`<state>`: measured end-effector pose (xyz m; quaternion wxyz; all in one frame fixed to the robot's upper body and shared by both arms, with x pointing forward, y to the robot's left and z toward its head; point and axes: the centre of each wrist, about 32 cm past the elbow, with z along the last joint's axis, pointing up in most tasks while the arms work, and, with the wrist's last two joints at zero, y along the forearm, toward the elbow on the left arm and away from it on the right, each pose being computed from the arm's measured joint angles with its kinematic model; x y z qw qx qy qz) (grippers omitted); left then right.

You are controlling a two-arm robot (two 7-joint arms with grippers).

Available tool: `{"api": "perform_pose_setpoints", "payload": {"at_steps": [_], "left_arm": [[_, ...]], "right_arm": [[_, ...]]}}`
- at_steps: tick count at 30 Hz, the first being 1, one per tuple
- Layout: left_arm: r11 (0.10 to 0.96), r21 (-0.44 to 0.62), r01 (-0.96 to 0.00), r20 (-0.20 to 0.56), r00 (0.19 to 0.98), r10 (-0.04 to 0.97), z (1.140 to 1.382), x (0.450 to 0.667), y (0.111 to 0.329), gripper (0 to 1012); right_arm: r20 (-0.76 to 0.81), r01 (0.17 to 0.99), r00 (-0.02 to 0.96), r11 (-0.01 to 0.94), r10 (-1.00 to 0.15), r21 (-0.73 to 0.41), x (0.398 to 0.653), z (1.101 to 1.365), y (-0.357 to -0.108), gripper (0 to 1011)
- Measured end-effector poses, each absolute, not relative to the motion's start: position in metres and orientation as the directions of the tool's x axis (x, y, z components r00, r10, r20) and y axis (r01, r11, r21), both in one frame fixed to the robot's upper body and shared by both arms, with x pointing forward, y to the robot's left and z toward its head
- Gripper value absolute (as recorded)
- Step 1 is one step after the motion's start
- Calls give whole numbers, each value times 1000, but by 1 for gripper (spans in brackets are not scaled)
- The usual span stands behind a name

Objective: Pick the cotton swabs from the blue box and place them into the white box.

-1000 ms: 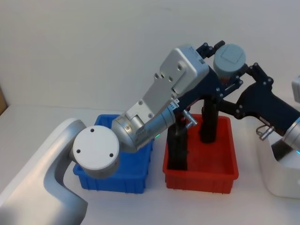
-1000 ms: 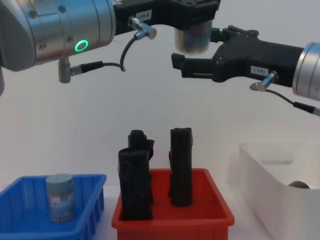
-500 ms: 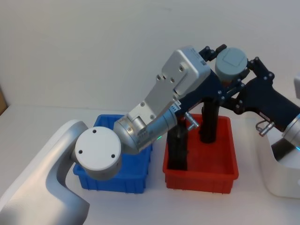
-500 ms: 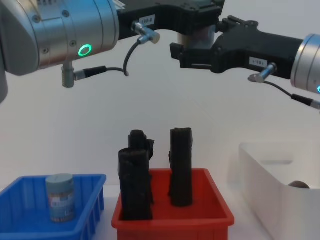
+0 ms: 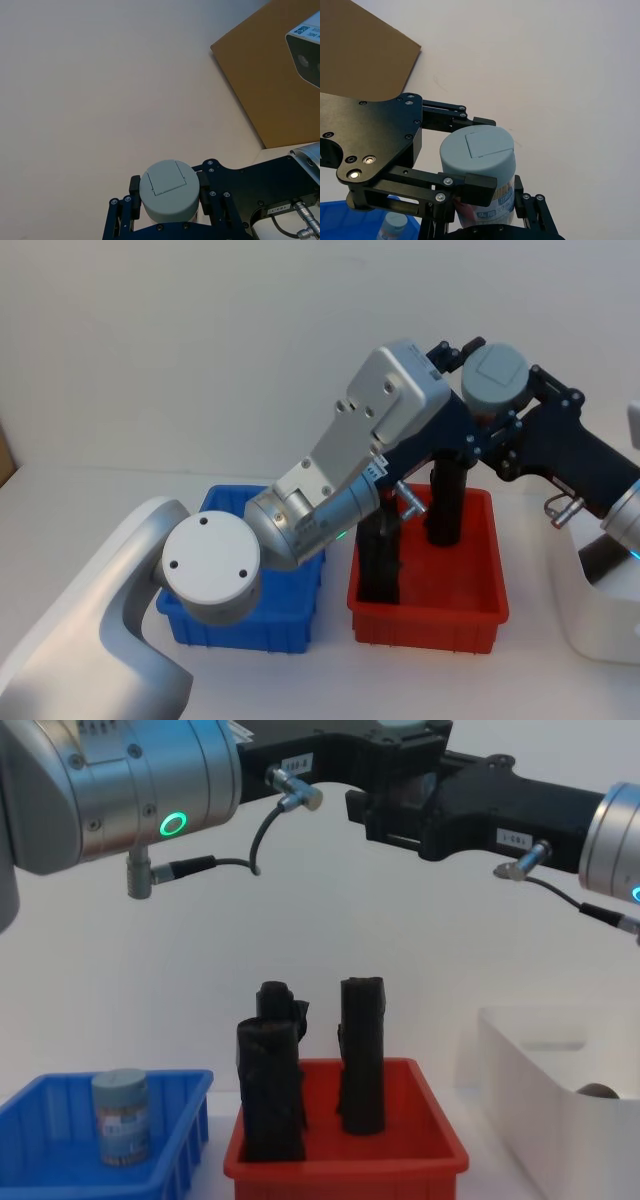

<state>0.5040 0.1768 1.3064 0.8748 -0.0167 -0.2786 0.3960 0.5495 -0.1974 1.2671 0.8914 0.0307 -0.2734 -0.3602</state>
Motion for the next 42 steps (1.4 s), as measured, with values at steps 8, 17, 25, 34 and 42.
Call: {"api": "perform_pose_setpoints", "payload": {"at_steps": [8,17,25,34,42], "left_arm": [[686,-250,-683,473,532,702,1306,504,176,670],[687,-246,-684,472,534,701,1306,504,176,841],[687,-246,-684,472,534,701,1306,504,176,1003],[687,-247,-683,472,534,701,1306,504,176,1003],[687,-247,-683,473,534,701,1306,504,176,1003]], "right_arm": [[466,624,590,739,-659,254,550,1267,-197,645],[466,624,589,738,-661,258,550,1268,-197,644],[463,631,582,730,-668,261,550,1267,-198,644],[437,685,545,681,-716,261,545,1262,-205,644],[381,771,479,587,-791,248,536,1251,-215,644]]}}
